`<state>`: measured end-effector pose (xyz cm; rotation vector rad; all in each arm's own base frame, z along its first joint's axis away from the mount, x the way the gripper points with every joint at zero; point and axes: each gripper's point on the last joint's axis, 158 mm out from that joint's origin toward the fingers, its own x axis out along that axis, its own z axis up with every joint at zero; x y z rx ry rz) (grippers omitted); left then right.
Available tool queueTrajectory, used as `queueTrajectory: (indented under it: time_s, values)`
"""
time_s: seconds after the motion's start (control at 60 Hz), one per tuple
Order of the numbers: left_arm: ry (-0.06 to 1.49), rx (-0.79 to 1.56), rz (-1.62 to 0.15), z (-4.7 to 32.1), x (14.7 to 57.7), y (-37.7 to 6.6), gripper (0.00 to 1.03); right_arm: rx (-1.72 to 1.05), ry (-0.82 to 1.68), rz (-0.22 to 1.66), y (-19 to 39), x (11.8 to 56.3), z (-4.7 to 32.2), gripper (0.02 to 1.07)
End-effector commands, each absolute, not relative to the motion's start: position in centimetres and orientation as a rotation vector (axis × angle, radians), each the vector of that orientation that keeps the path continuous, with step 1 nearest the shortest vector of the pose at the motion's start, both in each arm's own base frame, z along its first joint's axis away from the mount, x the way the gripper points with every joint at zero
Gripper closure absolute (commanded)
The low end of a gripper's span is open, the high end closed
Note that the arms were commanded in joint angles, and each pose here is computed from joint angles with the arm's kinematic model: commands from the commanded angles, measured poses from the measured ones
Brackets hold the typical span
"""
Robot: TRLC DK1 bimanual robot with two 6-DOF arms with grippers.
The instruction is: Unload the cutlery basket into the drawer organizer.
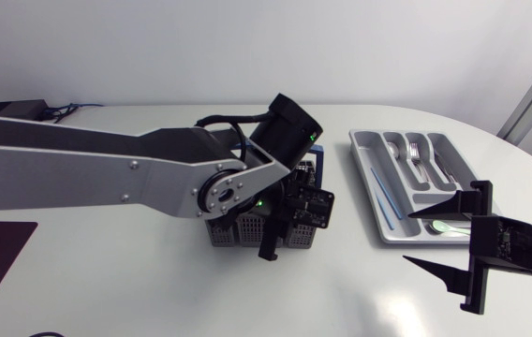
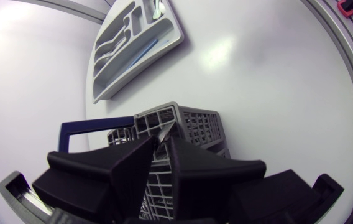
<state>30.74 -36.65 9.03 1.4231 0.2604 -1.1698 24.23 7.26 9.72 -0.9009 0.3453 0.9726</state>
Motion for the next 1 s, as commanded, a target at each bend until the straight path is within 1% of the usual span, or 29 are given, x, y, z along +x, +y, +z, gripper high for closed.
queueTrajectory:
  time_s: [0.0, 0.017, 0.1, 0.233, 0.417, 0.733, 0.983]
  values:
    - [0.23, 1.443, -1.156, 9.8, 30.8, -36.2, 0.77, -0.868, 0.37, 0.988, 7.7, 23.4, 8.8, 0.24]
    - [0.227, 1.442, -1.154, 9.8, 30.8, -36.2, 0.79, -0.869, 0.369, 0.987, 7.7, 23.3, 8.8, 0.24]
    - [0.224, 1.442, -1.155, 9.8, 30.8, -36.2, 0.81, -0.871, 0.367, 0.985, 7.7, 23.3, 8.9, 0.24]
    - [0.22, 1.439, -1.156, 9.6, 30.5, -36.3, 0.93, -0.869, 0.364, 0.981, 7.7, 23.4, 9.1, 0.24]
    - [0.203, 1.433, -1.145, 10.4, 30.5, -36.3, 0.93, -0.865, 0.359, 0.984, 8.1, 23.2, 9.3, 0.24]
    - [0.147, 1.419, -1.089, 13.4, 30.8, -36.1, 0.93, -0.863, 0.345, 0.983, 8.6, 23.1, 9.9, 0.24]
    - [0.047, 1.354, -1.017, 16.9, 30.9, -36.2, 0.93, -0.864, 0.33, 0.971, 9.0, 22.9, 10.5, 0.24]
